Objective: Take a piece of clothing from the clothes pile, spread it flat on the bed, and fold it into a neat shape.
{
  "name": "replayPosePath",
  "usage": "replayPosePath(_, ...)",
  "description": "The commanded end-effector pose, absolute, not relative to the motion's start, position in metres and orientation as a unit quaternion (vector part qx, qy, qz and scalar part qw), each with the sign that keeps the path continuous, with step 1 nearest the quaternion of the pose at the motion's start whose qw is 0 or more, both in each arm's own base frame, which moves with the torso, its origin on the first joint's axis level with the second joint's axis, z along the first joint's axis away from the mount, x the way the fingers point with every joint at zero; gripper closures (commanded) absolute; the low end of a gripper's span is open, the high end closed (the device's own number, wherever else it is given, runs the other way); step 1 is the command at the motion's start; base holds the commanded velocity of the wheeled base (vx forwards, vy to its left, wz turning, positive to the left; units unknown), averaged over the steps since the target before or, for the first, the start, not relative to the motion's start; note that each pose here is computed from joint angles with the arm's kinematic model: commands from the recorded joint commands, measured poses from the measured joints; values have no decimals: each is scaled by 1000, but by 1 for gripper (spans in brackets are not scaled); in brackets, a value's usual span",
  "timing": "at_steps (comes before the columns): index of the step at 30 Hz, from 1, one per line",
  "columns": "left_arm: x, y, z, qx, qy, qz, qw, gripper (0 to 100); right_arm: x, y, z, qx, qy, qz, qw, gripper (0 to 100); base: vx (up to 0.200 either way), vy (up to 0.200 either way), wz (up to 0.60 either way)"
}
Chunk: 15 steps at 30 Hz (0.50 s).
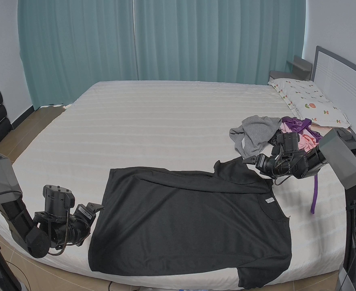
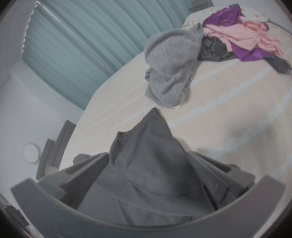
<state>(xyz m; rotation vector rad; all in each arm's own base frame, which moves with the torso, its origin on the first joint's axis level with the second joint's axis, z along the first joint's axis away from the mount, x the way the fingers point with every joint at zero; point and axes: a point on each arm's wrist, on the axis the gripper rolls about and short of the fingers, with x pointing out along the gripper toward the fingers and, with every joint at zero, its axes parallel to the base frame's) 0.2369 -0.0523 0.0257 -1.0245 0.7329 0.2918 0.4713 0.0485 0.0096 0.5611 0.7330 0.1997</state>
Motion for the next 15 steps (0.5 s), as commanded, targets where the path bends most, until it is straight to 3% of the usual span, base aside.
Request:
replayPosePath(1,238,-53,28,-478,338,132,800,0,478,52,-13,270,368,93,885,0,0,0,0)
replayPosePath(15,238,-54,27,-478,339,131,800,0,485,44,-21,268,369,63,888,0,0,0,0)
